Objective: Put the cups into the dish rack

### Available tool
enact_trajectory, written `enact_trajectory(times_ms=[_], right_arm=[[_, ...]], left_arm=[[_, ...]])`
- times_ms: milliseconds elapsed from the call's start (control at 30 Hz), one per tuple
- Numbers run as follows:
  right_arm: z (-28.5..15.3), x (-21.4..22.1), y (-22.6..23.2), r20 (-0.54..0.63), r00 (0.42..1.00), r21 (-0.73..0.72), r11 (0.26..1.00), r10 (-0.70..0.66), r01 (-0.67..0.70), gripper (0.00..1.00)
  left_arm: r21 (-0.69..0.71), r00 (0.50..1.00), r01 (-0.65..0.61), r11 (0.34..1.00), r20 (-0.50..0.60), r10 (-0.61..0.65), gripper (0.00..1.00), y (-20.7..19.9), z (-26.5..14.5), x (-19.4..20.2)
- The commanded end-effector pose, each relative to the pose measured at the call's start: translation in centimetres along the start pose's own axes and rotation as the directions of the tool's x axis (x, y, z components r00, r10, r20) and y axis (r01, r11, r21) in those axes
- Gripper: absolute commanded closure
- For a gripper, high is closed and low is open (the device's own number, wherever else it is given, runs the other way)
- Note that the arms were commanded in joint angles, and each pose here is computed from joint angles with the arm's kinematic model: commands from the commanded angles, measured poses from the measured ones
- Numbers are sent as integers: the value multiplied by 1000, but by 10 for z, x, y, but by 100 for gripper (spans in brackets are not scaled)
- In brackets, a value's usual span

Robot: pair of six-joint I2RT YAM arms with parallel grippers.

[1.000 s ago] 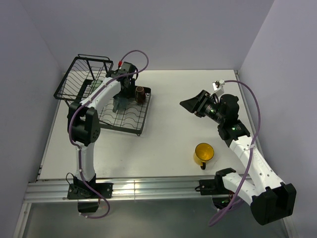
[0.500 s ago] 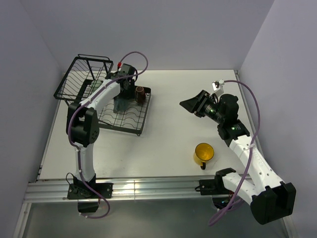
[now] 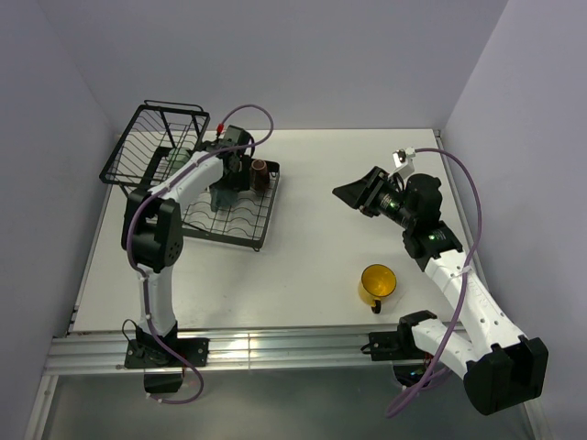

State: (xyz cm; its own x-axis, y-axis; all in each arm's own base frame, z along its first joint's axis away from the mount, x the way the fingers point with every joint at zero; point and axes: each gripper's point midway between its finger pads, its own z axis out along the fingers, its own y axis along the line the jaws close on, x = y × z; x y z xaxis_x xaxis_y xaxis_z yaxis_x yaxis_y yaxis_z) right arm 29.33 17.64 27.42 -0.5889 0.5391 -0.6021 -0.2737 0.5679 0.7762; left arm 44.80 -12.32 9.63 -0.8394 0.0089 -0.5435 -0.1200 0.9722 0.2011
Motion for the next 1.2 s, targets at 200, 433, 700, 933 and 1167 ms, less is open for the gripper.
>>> enact_trajectory(times_ms=[200,433,700,933,1167], right_arm=[[-1,-4,11,8,999,-35,998,-44,44,47],[-1,-6,12,14,998,-24,998,-56,56,47],[-7,-13,10,37,996,31,997,-76,75,47],[-10,-16,9,45,995,54,995,-88,85,47],[-10,-16,10,45,995,54,995,-86,84,47]], left_arm=[[5,989,66,998,135,-66,1,12,-40,-35],[17,975,65,998,210,-67,1,10,-71,-58],[21,965,52,998,255,-55,1,6,-92,-69],[25,965,15,1000,260,-21,1,-3,-94,-67],[12,972,-44,999,230,40,1,-10,-81,-59]])
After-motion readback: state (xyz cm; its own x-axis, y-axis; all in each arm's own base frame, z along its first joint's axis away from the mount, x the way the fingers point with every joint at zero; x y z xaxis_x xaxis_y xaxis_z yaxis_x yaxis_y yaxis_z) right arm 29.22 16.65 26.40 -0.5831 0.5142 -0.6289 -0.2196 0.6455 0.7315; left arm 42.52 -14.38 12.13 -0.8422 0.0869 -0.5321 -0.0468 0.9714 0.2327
